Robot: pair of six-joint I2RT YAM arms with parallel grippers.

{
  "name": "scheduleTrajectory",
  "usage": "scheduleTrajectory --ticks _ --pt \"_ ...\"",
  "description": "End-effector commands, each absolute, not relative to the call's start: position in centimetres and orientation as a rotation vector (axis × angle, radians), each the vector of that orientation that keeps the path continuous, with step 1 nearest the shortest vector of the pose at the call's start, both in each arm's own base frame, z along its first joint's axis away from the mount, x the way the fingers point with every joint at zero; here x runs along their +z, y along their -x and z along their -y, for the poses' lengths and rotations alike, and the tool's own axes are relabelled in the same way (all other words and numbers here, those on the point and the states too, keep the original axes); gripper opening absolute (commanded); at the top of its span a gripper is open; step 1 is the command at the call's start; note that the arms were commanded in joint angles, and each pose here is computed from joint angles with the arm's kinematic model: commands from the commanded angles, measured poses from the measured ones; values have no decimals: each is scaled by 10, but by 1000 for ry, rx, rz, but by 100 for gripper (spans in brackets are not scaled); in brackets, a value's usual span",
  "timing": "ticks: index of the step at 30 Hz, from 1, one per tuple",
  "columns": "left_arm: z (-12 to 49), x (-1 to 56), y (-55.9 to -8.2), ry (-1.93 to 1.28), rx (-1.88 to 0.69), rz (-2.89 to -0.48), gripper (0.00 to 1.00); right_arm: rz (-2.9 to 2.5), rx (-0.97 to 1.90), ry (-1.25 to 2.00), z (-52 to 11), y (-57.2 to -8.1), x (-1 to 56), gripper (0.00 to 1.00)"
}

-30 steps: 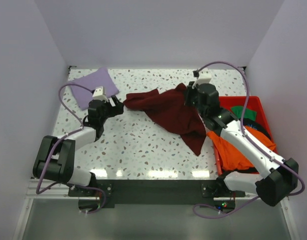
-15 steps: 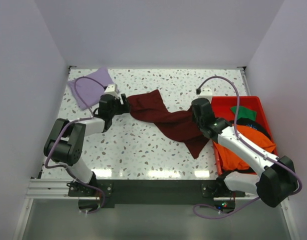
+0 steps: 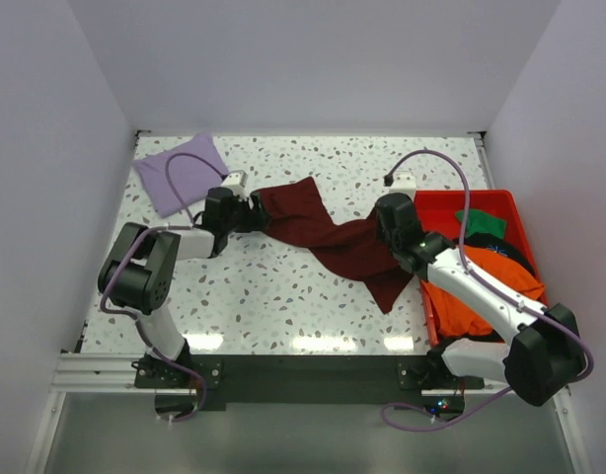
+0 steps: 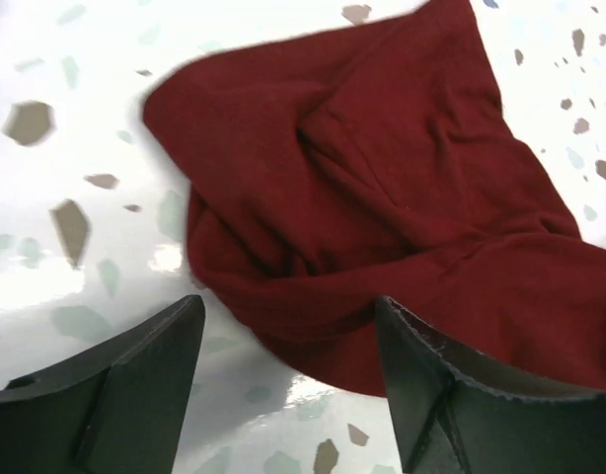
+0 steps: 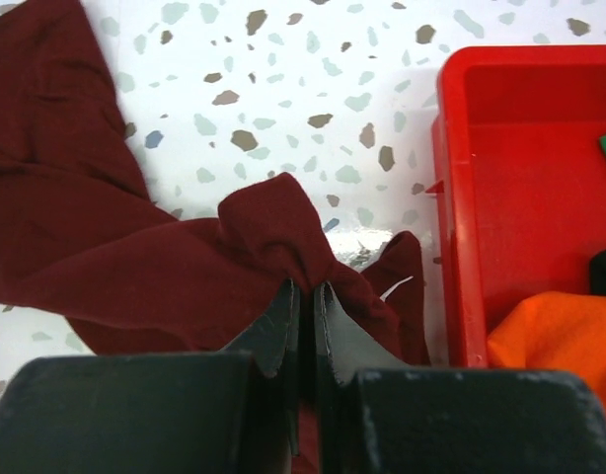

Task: Fold and stack the t-shirts
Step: Flatten the tshirt out

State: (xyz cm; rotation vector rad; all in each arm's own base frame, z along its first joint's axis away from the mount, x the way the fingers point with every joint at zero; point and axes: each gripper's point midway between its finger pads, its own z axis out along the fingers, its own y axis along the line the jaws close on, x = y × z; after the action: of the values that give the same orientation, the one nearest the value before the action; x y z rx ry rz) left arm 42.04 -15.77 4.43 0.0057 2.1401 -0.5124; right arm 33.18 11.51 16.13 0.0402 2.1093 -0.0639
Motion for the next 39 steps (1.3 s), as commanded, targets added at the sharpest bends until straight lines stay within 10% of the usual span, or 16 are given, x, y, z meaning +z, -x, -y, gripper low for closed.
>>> scheduleTrajectory --ticks 1,10,20,27,29,31,33,39 --pt "184 49 -422 -50 -668 -2111 73 -2055 62 -39 -134 -340 171 0" --pt "211 76 -436 -73 -860 -2006 0 -1974 74 27 -148 -365 196 0" --pt "139 226 -479 40 -821 -1651 0 -1677 70 28 -145 -422 359 0" --pt "97 179 -437 247 -694 -1708 0 -1610 349 107 -163 -362 368 0" --pt "85 146 -412 346 -661 -1738 13 -1694 416 123 -174 -339 320 0" --pt "75 129 -396 402 -613 -1744 62 -1794 503 113 -191 -317 277 0" --pt "65 111 -371 447 -565 -1762 84 -1939 544 83 -197 -293 215 4" --pt "67 145 -366 388 -411 -1701 92 -2118 498 117 -207 -243 152 51"
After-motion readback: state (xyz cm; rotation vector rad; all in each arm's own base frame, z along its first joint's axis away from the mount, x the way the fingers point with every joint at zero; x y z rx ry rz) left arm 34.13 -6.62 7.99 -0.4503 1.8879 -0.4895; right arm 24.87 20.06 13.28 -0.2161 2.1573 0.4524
